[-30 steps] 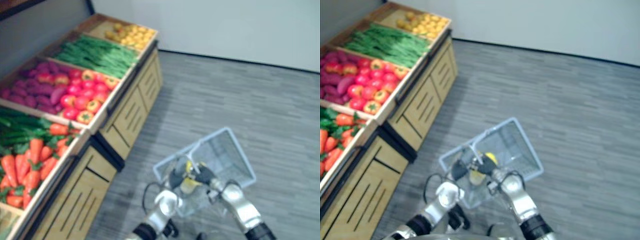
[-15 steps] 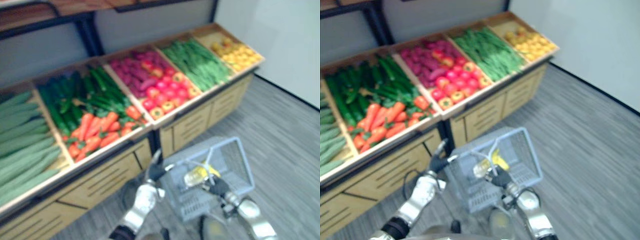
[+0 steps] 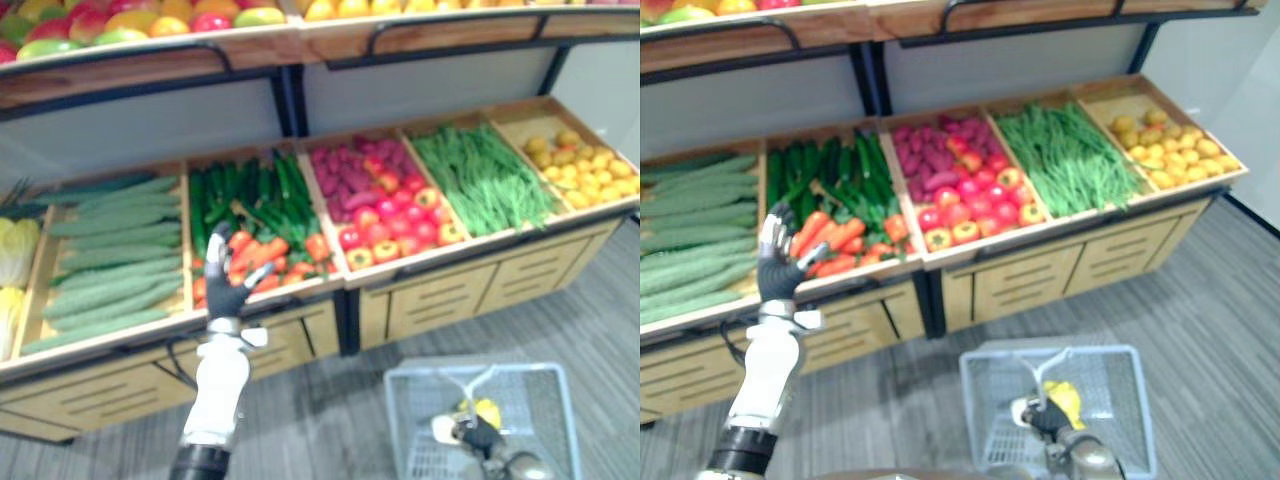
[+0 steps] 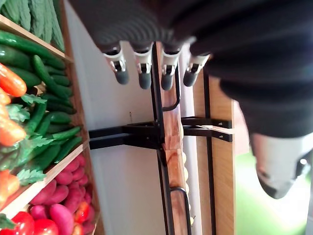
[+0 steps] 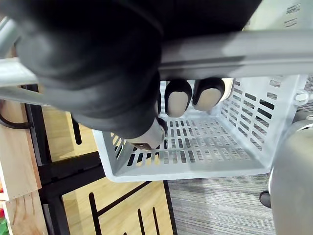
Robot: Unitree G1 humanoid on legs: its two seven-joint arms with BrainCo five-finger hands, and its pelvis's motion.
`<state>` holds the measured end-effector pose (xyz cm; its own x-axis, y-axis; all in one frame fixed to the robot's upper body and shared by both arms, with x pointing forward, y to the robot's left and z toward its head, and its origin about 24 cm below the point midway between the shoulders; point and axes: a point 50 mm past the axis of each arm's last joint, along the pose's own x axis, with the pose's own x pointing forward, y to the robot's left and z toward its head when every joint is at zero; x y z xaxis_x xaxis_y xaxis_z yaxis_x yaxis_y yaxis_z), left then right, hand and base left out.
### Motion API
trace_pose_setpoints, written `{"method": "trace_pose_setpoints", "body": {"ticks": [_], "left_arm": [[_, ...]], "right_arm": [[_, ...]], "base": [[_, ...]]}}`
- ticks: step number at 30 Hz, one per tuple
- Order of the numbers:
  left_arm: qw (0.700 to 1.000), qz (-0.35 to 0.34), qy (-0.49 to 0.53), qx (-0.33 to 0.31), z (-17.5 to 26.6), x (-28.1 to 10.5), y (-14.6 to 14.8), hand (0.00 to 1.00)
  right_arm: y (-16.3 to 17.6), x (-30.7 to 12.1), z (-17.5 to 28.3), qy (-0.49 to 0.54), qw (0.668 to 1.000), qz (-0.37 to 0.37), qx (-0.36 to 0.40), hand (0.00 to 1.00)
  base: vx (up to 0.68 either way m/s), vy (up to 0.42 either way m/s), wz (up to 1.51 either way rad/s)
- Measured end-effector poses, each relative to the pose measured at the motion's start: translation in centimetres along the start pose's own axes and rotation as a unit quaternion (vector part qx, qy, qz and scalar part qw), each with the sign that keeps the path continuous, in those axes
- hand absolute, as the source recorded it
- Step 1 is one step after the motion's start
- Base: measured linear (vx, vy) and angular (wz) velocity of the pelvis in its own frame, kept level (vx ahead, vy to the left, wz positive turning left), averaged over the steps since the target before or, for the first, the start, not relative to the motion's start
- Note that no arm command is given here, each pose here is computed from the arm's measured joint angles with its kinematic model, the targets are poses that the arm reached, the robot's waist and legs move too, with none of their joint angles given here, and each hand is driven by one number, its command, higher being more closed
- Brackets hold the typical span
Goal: Pick vegetable in the basket
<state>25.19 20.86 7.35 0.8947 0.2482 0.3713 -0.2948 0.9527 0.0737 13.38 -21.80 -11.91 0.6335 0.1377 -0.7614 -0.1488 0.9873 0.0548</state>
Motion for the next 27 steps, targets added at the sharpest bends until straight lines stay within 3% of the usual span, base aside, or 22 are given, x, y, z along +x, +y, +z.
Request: {"method": "trace_pose_setpoints", "body": {"ticks": [3, 5, 7, 14, 17, 27], "left_arm": [[0.999, -0.001, -0.007, 0.036, 0.1, 1.8, 0.9, 0.0], [0.985, 0.053, 0.022, 0.164, -0.5, 5.7, 3.6, 0.0], [0.974, 0.102, 0.041, 0.2, -0.5, 7.1, 5.4, 0.0], [0.953, 0.162, 0.039, 0.253, 1.0, 10.9, 6.8, 0.0], [0.947, 0.186, 0.008, 0.26, 3.5, 13.2, 7.3, 0.0], [0.94, 0.16, 0.025, 0.301, 5.5, 16.6, 5.3, 0.0]], "right_arm": [[0.2, -0.3, -0.6, 0.002, 1.0, -0.001, 0.002, 1.0], [0.6, -0.5, -1.0, 0.005, 1.0, 0.005, -0.011, 1.0], [1.0, -0.4, -0.9, 0.003, 1.0, 0.012, -0.017, 1.0], [1.2, 0.1, -0.1, -0.009, 1.0, 0.004, -0.025, 1.0], [1.2, 0.4, 0.7, -0.019, 0.999, -0.002, -0.029, 1.0], [1.4, 1.5, 5.4, -0.085, 0.994, 0.003, -0.063, 1.0]], "base": [[-0.04, -0.029, 0.06], [-0.05, -0.039, -0.07], [-0.03, -0.004, -0.29], [0.0, 0.002, -0.09], [0.02, -0.001, 0.06], [-0.02, -0.001, 0.02]]}}
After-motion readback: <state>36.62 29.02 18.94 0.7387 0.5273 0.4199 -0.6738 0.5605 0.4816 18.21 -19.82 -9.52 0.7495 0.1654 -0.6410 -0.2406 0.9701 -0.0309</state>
